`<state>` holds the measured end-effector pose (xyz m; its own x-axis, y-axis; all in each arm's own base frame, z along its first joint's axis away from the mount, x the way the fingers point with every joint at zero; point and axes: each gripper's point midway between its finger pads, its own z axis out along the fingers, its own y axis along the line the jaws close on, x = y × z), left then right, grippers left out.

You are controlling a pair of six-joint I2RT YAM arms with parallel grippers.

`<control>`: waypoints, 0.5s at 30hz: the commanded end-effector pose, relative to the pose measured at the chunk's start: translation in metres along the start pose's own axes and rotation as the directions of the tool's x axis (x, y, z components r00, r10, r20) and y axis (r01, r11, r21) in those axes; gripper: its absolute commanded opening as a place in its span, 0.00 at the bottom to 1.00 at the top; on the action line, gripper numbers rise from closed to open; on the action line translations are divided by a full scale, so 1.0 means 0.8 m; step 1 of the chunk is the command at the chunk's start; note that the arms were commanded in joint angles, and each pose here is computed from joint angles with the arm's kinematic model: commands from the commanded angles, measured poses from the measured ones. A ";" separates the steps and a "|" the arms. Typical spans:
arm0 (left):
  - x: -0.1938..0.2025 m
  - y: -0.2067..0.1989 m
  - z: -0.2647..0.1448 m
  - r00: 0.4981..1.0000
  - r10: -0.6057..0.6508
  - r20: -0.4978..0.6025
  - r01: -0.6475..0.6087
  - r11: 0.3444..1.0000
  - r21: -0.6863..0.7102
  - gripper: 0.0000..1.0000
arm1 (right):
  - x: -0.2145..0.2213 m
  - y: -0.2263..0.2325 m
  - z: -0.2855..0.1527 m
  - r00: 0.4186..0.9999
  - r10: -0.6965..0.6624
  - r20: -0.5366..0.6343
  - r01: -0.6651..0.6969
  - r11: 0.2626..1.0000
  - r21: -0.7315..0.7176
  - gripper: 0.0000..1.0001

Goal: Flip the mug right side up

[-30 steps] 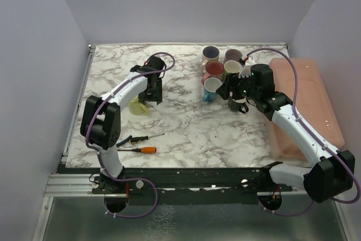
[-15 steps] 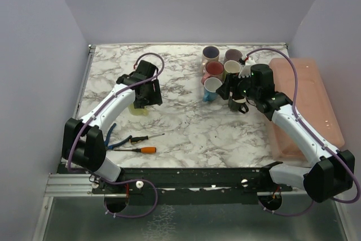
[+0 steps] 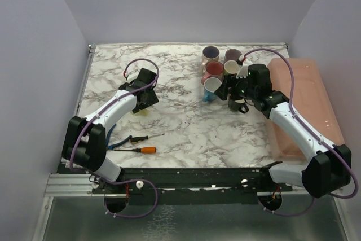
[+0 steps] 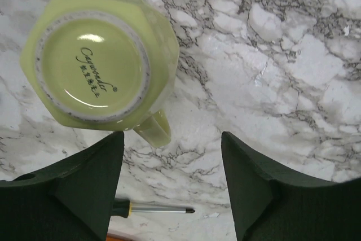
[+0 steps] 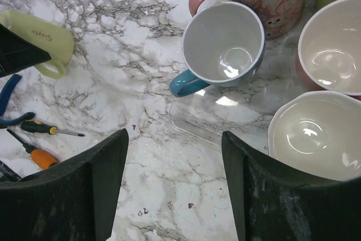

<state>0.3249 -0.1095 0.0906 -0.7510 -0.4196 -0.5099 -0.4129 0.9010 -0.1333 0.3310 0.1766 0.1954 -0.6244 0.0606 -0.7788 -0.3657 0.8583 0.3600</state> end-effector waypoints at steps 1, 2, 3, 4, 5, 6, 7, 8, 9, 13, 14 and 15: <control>-0.030 0.010 0.015 0.985 -0.101 0.142 0.112 0.991 -0.072 0.67 | -0.014 0.003 -0.002 1.000 0.008 0.025 -0.008 1.000 -0.003 0.70; -0.031 0.015 0.016 0.983 -0.100 0.156 0.115 0.989 -0.090 0.66 | -0.014 0.000 -0.002 1.000 0.011 0.027 -0.011 1.000 0.012 0.69; -0.034 0.019 0.017 0.981 -0.096 0.170 0.116 0.988 -0.107 0.65 | -0.014 -0.003 -0.001 1.000 0.013 0.024 -0.013 1.000 0.025 0.69; -0.035 0.022 0.018 0.980 -0.093 0.179 0.115 0.986 -0.121 0.63 | -0.014 -0.005 -0.001 1.000 0.011 0.021 -0.011 0.999 0.035 0.68; -0.035 0.024 0.019 0.980 -0.087 0.181 0.112 0.985 -0.129 0.61 | -0.012 -0.007 -0.001 1.000 0.010 0.015 -0.010 0.999 0.043 0.67; -0.034 0.025 0.021 0.980 -0.085 0.180 0.110 0.985 -0.136 0.61 | -0.013 -0.008 -0.001 1.000 0.009 0.013 -0.010 0.999 0.049 0.67; -0.033 0.026 0.023 0.981 -0.083 0.177 0.109 0.984 -0.141 0.59 | -0.013 -0.010 0.000 1.000 0.010 0.011 -0.010 0.999 0.054 0.66; -0.030 0.027 0.026 0.982 -0.081 0.170 0.106 0.983 -0.148 0.58 | -0.013 -0.011 0.002 1.000 0.011 0.007 -0.011 0.998 0.057 0.66; -0.029 0.027 0.029 0.983 -0.077 0.166 0.103 0.983 -0.154 0.56 | -0.013 -0.011 0.002 1.000 0.011 0.006 -0.012 0.998 0.061 0.66; -0.027 0.022 0.038 0.990 -0.028 0.136 0.050 0.986 -0.160 0.46 | -0.017 -0.013 0.005 1.000 0.013 0.003 -0.013 0.998 0.069 0.65; -0.028 0.021 0.038 0.991 -0.021 0.134 0.042 0.986 -0.159 0.44 | -0.018 -0.013 0.006 1.000 0.011 0.003 -0.011 0.997 0.071 0.64; -0.030 0.021 0.038 0.991 -0.013 0.134 0.035 0.987 -0.160 0.42 | -0.018 -0.014 0.007 1.000 0.011 0.000 -0.011 0.997 0.073 0.64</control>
<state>0.3426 -0.0854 0.0750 -0.6654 -0.4487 -0.5966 -0.5281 0.8478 -0.0486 0.3408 0.1743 0.1963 -0.6286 0.0687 -0.7747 -0.3344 0.8755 0.3489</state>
